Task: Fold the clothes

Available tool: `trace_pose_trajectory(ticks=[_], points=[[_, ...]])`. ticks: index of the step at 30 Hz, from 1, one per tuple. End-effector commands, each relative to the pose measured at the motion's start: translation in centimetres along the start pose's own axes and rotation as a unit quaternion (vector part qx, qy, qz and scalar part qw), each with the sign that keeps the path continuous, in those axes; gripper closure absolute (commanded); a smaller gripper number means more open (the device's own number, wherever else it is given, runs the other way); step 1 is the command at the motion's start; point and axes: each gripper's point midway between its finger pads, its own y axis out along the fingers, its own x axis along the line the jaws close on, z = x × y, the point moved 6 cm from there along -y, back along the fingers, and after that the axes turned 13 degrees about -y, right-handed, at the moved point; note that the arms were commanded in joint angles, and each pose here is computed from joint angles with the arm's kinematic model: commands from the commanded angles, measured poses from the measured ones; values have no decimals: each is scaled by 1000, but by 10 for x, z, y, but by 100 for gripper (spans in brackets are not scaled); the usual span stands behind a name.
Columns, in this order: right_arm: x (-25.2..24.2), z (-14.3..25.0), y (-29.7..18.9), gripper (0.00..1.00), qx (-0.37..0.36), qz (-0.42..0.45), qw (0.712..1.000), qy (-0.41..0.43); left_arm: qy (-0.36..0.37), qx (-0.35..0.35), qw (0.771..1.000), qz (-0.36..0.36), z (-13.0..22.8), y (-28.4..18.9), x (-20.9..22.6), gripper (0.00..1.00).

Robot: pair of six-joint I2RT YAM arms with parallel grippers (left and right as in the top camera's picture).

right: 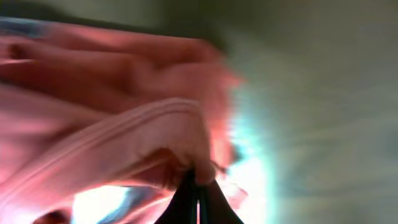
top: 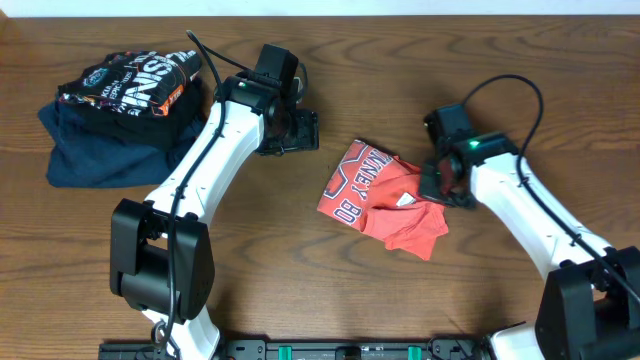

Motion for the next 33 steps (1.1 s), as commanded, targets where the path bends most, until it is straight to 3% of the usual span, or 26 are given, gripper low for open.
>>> trace_pose_trajectory(ticks=[1, 6, 8, 10, 12, 18, 23, 28, 33], points=[[-32, -9, -3, 99, -12, 59, 998, 7, 8, 4, 1000, 3, 1, 0, -1, 32], [-48, -8, -1, 98, 8, 63, 998, 7, 8, 4, 1000, 3, 1, 0, -1, 32], [-49, -6, -1, 88, 13, 64, 998, 7, 8, 4, 1000, 3, 1, 0, -1, 32], [-49, -5, -1, 72, 15, 65, 998, 1, 8, 4, 1000, 3, 1, 0, -1, 32], [-52, -6, -1, 66, 13, 77, 997, -5, 8, 4, 1000, 3, 1, 0, -1, 32], [-54, -1, -14, 64, 20, 58, 998, -2, 9, 5, 1000, 5, 1, 0, -1, 32], [-57, 2, -51, 61, -16, 39, 999, 2, 19, 26, 999, 36, 6, 0, -8, 32], [-33, 8, -77, 61, -47, -70, 996, -31, 26, 38, 998, 46, 13, 3, -13, 32], [2, 20, -71, 58, -16, -141, 985, -99, 40, 51, 997, 39, 25, 11, -18, 32]])
